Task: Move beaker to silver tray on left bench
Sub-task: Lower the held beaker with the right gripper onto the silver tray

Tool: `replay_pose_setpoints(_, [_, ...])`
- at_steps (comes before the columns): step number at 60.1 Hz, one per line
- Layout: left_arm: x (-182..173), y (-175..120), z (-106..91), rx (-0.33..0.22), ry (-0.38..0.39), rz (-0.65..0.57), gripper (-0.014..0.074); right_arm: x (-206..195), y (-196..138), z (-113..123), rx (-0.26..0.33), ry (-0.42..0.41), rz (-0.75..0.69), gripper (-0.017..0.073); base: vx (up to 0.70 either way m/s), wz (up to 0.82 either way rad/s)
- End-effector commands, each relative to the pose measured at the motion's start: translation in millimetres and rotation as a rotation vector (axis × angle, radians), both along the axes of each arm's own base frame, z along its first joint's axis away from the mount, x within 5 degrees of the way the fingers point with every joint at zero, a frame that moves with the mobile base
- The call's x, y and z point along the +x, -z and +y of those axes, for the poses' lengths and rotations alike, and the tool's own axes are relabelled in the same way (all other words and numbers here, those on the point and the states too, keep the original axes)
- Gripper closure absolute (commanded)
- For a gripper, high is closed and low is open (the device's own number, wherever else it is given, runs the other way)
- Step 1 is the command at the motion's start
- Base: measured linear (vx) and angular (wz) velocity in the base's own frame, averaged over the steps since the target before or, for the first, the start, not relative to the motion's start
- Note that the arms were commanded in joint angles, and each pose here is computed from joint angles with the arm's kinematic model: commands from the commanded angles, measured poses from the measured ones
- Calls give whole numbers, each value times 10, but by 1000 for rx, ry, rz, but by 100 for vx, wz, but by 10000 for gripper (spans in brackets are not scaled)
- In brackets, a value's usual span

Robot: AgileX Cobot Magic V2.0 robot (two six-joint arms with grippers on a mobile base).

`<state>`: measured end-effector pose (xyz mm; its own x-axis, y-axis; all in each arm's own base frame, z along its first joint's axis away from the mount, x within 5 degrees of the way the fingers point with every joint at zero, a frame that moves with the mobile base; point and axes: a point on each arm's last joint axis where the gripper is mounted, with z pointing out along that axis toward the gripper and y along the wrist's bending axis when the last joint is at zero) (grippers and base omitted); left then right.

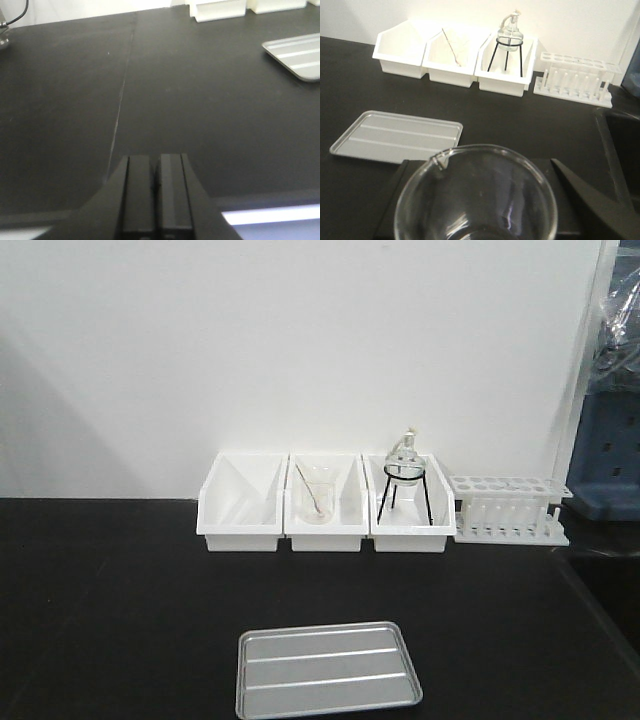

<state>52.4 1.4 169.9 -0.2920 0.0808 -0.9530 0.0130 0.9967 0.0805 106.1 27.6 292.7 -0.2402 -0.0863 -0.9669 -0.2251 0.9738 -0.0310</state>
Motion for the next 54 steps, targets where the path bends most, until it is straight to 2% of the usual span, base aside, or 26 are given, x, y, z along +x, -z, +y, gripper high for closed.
replay_pose_setpoints(1, [18, -3, -8, -5, 10, -63, 592, 5, -156, 31, 14, -35, -86, 571, 34, 4])
replay_pose_setpoints(23, [18, -3, -8, -5, 10, -63, 592, 5, -157, 31, 15, -36, -87, 571, 24, -1])
replay_pose_setpoints(54, [18, -3, -8, -5, 10, -63, 592, 5, -157, 31, 15, -36, -87, 571, 8, 2])
